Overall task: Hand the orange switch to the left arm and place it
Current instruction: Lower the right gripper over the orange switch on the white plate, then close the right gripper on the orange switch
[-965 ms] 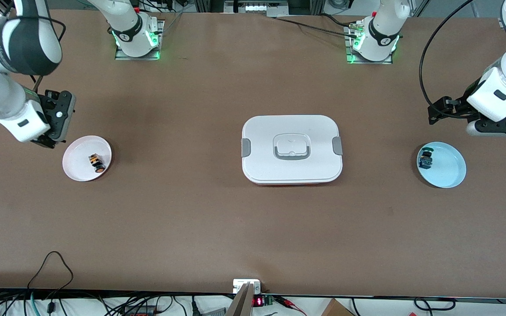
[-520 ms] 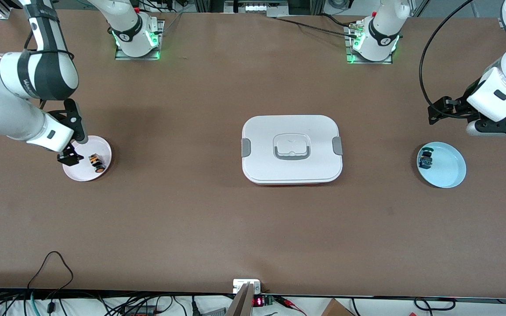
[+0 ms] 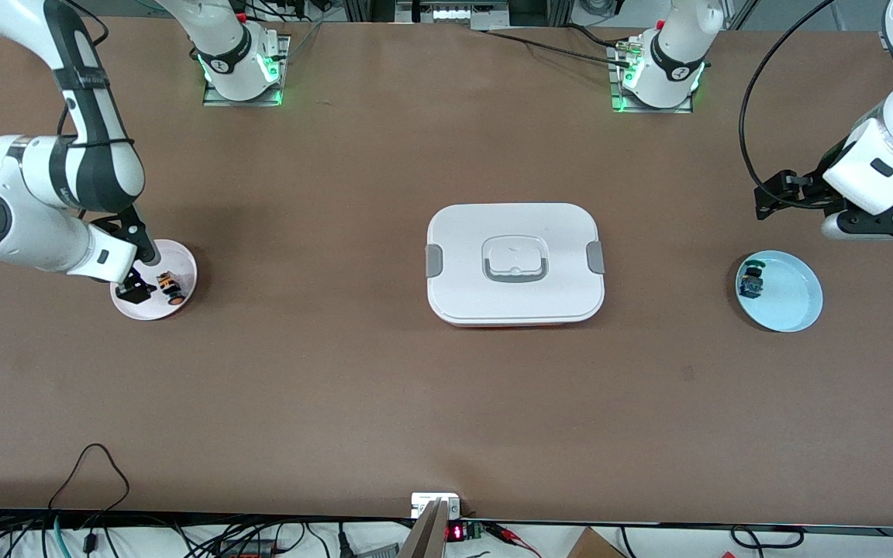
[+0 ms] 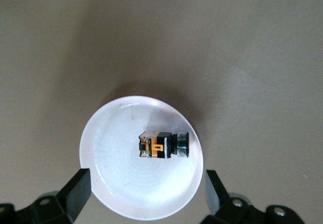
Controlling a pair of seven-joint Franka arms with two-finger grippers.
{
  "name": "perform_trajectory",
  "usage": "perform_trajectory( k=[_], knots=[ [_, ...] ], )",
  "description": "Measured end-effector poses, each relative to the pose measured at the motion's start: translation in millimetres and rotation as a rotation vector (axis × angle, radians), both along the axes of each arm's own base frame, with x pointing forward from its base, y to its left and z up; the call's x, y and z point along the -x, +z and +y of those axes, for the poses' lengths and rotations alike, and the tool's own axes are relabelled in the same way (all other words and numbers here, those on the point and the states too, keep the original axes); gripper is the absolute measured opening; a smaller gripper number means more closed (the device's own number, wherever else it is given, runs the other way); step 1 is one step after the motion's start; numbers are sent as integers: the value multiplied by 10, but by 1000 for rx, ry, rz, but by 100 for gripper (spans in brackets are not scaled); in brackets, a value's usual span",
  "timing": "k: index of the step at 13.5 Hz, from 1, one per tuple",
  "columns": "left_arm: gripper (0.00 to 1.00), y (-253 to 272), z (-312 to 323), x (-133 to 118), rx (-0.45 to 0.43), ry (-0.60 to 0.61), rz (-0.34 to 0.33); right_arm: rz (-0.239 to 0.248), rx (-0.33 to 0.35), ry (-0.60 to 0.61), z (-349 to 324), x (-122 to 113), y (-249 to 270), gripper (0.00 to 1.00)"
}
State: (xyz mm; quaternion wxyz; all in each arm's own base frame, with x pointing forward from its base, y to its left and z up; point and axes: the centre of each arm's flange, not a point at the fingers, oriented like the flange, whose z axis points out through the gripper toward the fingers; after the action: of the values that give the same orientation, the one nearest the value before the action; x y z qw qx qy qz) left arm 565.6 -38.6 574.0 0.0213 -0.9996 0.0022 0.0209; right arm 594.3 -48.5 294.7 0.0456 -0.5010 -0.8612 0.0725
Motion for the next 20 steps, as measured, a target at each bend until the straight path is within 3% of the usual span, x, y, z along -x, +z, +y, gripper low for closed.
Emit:
perform_trajectory(
  k=[7, 20],
  knots=[
    [100, 0, -34, 2, 0, -6, 0, -85, -19, 81, 2, 163, -496, 100],
    [100, 0, -41, 3, 0, -7, 0, -77, -27, 46, -210, 231, -916, 100]
  ],
)
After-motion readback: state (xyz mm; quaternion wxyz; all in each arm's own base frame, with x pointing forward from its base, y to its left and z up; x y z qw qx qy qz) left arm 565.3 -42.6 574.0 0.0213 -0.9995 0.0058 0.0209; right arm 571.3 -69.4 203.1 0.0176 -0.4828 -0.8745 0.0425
